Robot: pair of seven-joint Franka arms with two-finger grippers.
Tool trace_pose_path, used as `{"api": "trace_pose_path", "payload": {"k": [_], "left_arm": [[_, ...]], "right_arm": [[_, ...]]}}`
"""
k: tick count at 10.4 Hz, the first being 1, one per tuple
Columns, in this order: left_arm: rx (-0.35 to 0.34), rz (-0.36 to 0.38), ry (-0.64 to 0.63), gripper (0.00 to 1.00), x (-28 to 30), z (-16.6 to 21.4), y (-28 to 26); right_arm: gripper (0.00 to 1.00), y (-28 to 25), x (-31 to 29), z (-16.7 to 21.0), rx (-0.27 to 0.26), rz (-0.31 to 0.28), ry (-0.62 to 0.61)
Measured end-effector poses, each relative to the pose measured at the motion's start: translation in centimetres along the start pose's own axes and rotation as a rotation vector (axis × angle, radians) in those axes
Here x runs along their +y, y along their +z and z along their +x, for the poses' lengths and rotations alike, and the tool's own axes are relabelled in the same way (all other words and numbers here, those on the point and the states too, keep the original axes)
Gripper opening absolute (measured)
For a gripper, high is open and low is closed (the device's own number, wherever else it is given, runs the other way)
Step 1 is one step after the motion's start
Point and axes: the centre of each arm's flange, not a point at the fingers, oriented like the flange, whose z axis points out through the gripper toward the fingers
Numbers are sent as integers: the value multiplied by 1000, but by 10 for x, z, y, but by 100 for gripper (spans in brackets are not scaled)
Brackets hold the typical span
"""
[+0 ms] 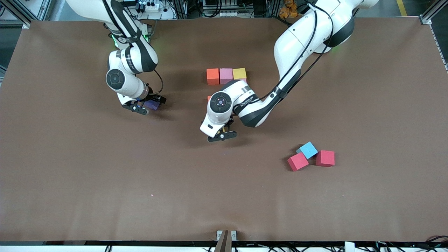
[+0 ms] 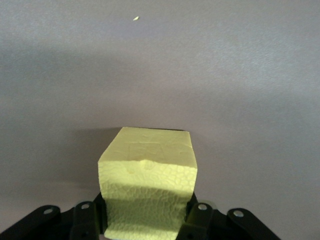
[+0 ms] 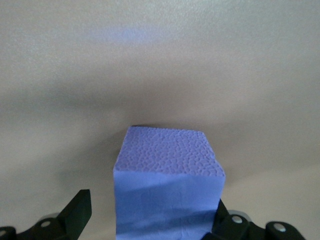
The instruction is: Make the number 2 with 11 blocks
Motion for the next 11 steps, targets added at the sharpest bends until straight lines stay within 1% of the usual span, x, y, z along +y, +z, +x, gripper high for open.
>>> {"api": "trace_pose_path", "payload": {"k": [5,6,7,8,9,11], "left_arm": [[3,-4,3,56,2,-2,1],[4,-8,5,66,3,-3,0],[7,-18,5,80,5,-4,-2],[13,-37,5,93,10,-6,-8],[23,-64,0,100,17,-9,-24],[73,-129,-25,100,27,-10,-84]], "right_arm": [[99,-2,10,8,23,-27,-24],[98,-2,11,9,23,-28,-23],[86,-2,14,10,21,-28,-17],[70,-1,20,13,16,-27,-2],[58,-2,24,16,13,-25,10],[57,-2,26,16,-3,-31,14]]}}
